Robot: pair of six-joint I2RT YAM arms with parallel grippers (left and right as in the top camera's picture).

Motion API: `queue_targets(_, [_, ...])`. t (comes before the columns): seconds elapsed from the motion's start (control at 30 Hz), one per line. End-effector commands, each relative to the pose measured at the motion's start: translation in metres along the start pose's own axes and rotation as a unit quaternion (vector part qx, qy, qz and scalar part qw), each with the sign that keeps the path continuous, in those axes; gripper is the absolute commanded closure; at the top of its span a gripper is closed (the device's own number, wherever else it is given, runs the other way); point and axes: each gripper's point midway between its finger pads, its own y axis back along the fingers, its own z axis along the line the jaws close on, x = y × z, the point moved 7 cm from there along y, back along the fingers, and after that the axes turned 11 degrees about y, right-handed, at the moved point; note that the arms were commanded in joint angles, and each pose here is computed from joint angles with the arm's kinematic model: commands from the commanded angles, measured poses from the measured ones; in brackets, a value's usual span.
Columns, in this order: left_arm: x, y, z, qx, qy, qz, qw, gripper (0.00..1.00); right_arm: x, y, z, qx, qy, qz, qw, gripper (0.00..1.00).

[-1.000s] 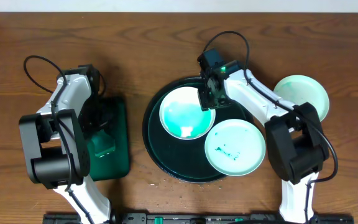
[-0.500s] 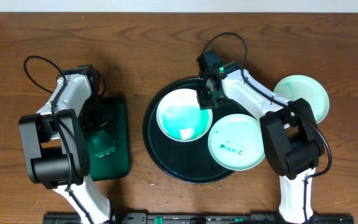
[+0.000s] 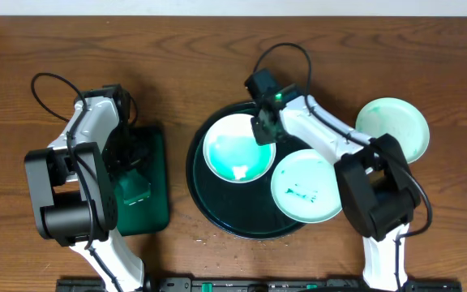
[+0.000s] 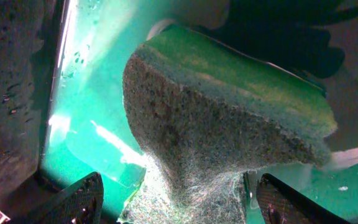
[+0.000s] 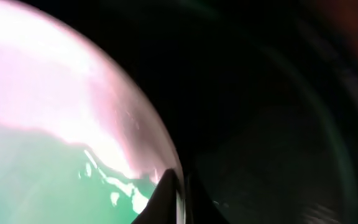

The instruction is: Clean dirty plates on tray and stack at the side

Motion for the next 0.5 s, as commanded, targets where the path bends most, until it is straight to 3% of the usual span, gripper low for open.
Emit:
queue_targets(0.0, [0.001, -0.001, 0.002, 0.0, 0.002, 0.007, 1.0, 0.21, -0.011, 0.047, -0.013, 0.105, 0.004, -0.069, 0.992, 0.99])
queue_targets(0.47, [0.001, -0.001, 0.002, 0.0, 0.002, 0.007, 1.0, 0.21, -0.012, 0.122, -0.013, 0.291, 0.068, -0.147, 0.943, 0.99])
